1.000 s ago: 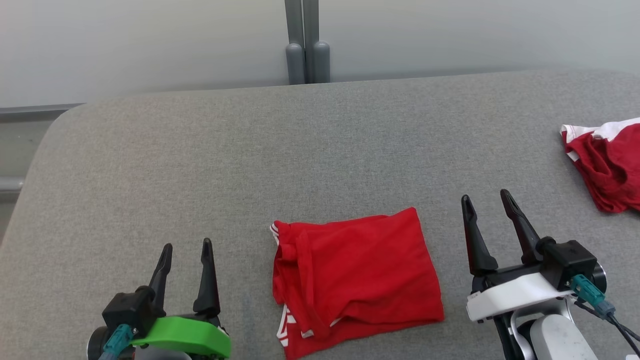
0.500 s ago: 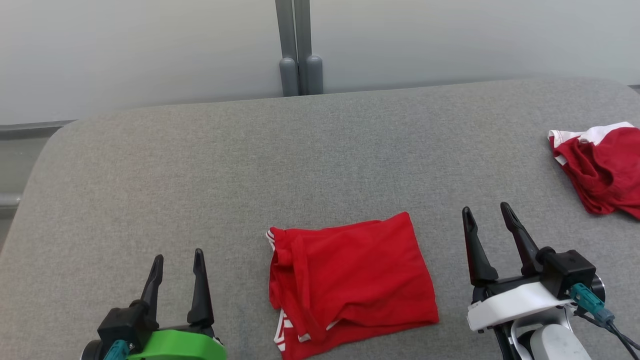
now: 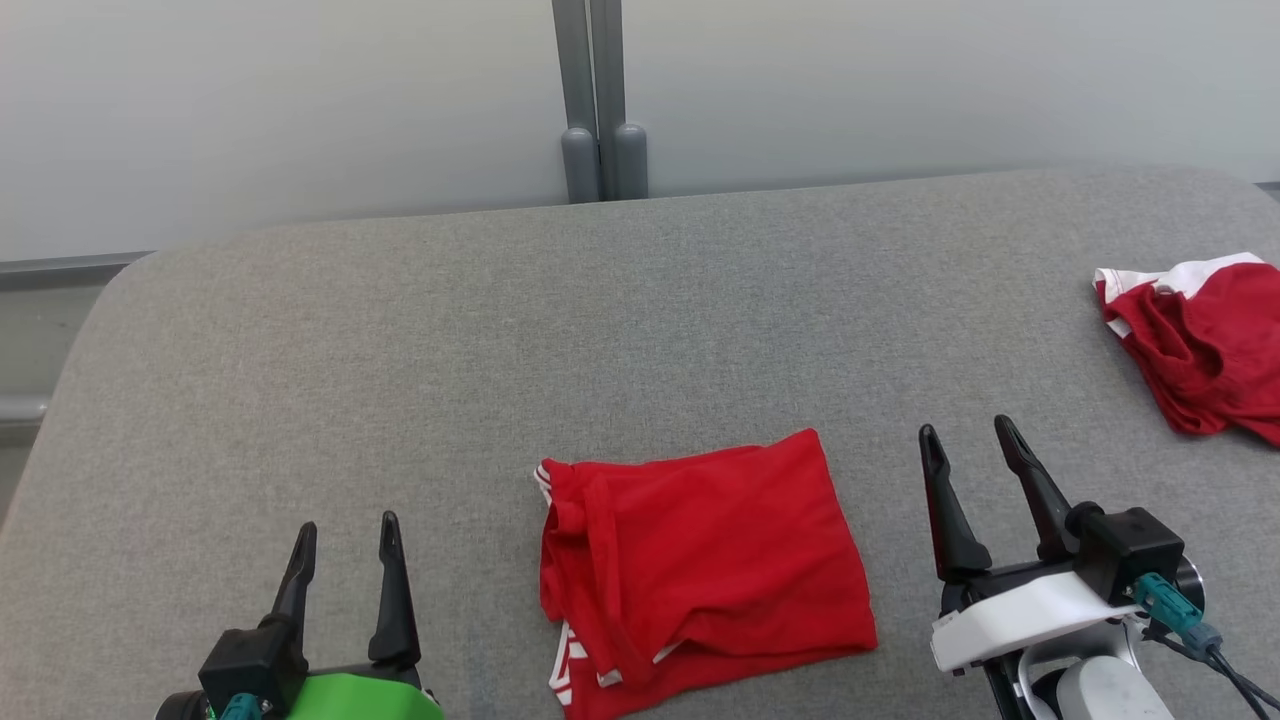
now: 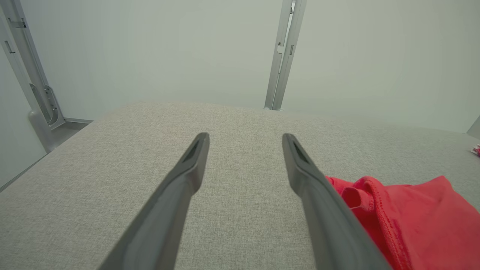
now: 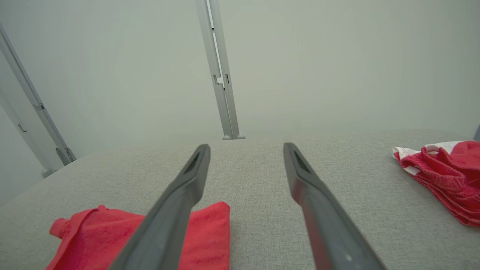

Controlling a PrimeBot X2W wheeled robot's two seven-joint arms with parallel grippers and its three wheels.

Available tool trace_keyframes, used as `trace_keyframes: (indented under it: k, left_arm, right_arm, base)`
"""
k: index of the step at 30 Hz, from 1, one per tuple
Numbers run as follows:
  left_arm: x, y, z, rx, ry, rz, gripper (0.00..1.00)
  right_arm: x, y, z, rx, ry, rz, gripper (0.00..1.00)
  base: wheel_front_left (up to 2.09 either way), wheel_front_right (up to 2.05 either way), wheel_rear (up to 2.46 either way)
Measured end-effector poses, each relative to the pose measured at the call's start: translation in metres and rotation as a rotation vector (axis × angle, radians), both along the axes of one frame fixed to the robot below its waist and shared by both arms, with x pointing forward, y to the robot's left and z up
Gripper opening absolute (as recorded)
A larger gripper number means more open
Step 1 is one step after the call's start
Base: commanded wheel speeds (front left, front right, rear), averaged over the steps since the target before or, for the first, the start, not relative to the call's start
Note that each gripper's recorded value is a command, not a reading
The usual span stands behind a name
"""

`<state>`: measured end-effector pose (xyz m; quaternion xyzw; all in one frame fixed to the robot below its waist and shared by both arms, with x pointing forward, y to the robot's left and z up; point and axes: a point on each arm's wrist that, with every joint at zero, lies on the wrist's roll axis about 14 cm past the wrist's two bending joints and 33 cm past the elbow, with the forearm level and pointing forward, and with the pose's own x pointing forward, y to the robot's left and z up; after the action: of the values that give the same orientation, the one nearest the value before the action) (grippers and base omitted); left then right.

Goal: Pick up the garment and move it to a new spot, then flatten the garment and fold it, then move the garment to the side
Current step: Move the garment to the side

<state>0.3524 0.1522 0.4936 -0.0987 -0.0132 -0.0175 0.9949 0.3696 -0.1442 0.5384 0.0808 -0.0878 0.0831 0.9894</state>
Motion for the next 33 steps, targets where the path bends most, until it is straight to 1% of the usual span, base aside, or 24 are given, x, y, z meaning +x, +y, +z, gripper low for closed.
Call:
trace_keyframes:
  k: [23, 26, 30, 33]
  left_arm:
    - [-0.001, 0.001, -0.004, 0.007, 0.004, -0.002, 1.0]
    - [-0.001, 0.001, -0.004, 0.006, 0.004, -0.005, 1.0]
    - [-0.002, 0.0, -0.005, 0.006, 0.007, -0.005, 1.0]
    - [-0.003, 0.002, -0.006, 0.004, 0.01, -0.002, 1.0]
  right_arm:
    - [-0.001, 0.0, -0.004, 0.0, 0.013, 0.001, 1.0]
    - [-0.002, 0.0, -0.018, -0.007, 0.057, 0.001, 1.0]
    - [-0.005, 0.007, -0.059, -0.037, 0.203, 0.026, 1.0]
    - [0.002, 0.012, -0.075, -0.055, 0.27, 0.046, 1.0]
  base:
    - [0.0, 0.0, 0.0]
    - [0.0, 0.0, 0.0]
    - [0.0, 0.0, 0.0]
    - [0.0, 0.0, 0.0]
